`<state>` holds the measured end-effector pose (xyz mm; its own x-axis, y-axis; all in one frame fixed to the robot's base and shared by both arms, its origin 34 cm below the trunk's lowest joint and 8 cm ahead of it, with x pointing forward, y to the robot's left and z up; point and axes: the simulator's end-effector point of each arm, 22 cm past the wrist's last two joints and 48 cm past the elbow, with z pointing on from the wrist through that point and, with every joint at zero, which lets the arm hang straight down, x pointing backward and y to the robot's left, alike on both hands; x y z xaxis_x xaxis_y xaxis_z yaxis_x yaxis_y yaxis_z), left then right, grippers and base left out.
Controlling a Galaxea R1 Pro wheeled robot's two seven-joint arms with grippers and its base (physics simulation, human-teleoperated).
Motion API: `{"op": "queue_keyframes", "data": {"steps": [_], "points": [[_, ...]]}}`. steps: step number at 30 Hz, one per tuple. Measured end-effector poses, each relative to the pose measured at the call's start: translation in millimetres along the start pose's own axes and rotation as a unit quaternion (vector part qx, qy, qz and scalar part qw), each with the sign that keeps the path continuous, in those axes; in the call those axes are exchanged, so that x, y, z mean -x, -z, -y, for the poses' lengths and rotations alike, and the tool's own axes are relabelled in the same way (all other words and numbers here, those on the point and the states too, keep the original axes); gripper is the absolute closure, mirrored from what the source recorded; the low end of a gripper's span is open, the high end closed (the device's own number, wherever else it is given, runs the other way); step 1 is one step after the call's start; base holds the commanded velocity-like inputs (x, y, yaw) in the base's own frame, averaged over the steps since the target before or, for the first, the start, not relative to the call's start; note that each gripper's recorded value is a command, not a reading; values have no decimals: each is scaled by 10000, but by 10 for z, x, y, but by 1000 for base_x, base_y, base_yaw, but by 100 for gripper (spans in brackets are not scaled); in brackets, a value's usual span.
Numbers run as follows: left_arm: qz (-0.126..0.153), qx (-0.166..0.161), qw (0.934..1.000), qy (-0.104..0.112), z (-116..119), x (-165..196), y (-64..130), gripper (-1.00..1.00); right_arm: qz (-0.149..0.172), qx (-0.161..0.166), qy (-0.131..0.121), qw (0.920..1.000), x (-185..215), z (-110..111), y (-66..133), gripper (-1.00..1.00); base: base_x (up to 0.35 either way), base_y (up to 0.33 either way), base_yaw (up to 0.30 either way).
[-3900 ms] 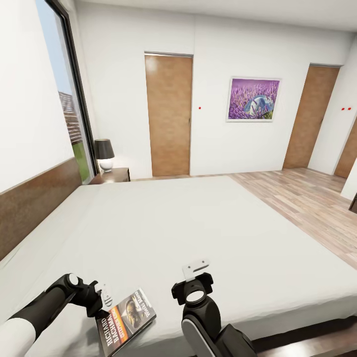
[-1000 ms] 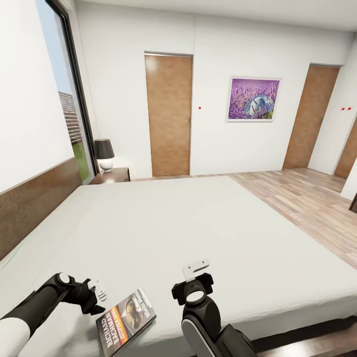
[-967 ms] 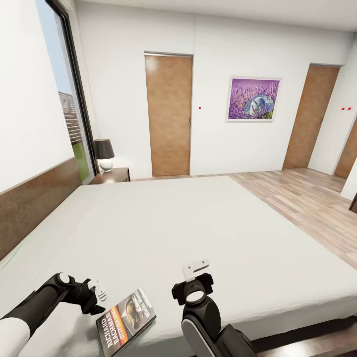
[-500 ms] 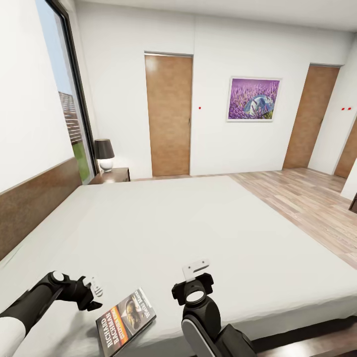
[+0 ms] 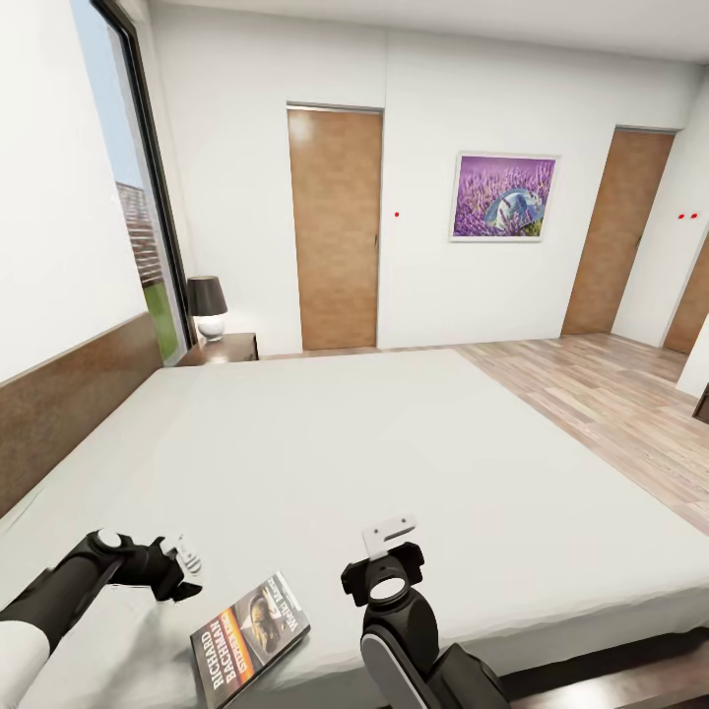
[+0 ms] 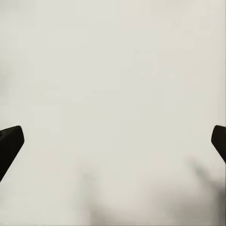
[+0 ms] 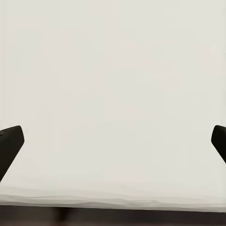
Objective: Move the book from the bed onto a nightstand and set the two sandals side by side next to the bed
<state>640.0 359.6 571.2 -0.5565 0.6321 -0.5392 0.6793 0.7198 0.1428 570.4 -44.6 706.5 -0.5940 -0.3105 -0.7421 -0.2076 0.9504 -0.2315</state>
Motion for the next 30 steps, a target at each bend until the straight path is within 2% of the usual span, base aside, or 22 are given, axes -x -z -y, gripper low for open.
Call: {"op": "queue_keyframes", "data": {"steps": [4, 5, 10, 11, 16, 17, 18, 21, 22, 26, 30], "points": [[305, 243, 9983, 445, -241, 72, 132, -100, 0, 0, 0, 10000, 0, 0, 0, -100, 0, 0, 0], [307, 244, 9982, 449, -242, 73, 133, -100, 0, 0, 0, 10000, 0, 0, 0, -100, 0, 0, 0], [664, 500, 9919, 962, -513, 164, 299, -100, 2, 0, -2, 10000, 1, 0, 0, -100, 0, 0, 0], [665, 501, 9918, 966, -514, 164, 299, -100, 1, 0, -2, 10000, 1, 0, 0, -100, 0, 0, 0], [704, 572, 9847, 1490, -627, 180, 370, -100, 4, 2, -4, 10000, 1, 0, 0, -100, 0, 0, 0], [704, 572, 9846, 1494, -627, 180, 370, -100, 4, 2, -4, 10000, 1, -1, -1, -100, 0, 0, 0], [729, 566, 9826, 1611, -641, 197, 382, -100, 4, 3, -4, 10000, 1, -1, 0, -100, 0, 0, 0], [952, 527, 9738, 1998, -698, 322, 436, -100, 5, 5, -6, 10000, 2, -1, 0, -100, 0, 0, 0], [954, 527, 9737, 2002, -699, 323, 436, -100, 5, 5, -6, 10000, 2, -2, -1, -100, 0, 0, 0], [1401, 461, 9557, 2547, -790, 536, 527, -100, 8, 6, -8, 10000, 3, -2, -1, -100, 0, 0, 0], [1735, 381, 9358, 3046, -851, 675, 593, -100, 9, 6, -10, 10000, 3, -2, -1, -100, 0, 0, 0]]}}
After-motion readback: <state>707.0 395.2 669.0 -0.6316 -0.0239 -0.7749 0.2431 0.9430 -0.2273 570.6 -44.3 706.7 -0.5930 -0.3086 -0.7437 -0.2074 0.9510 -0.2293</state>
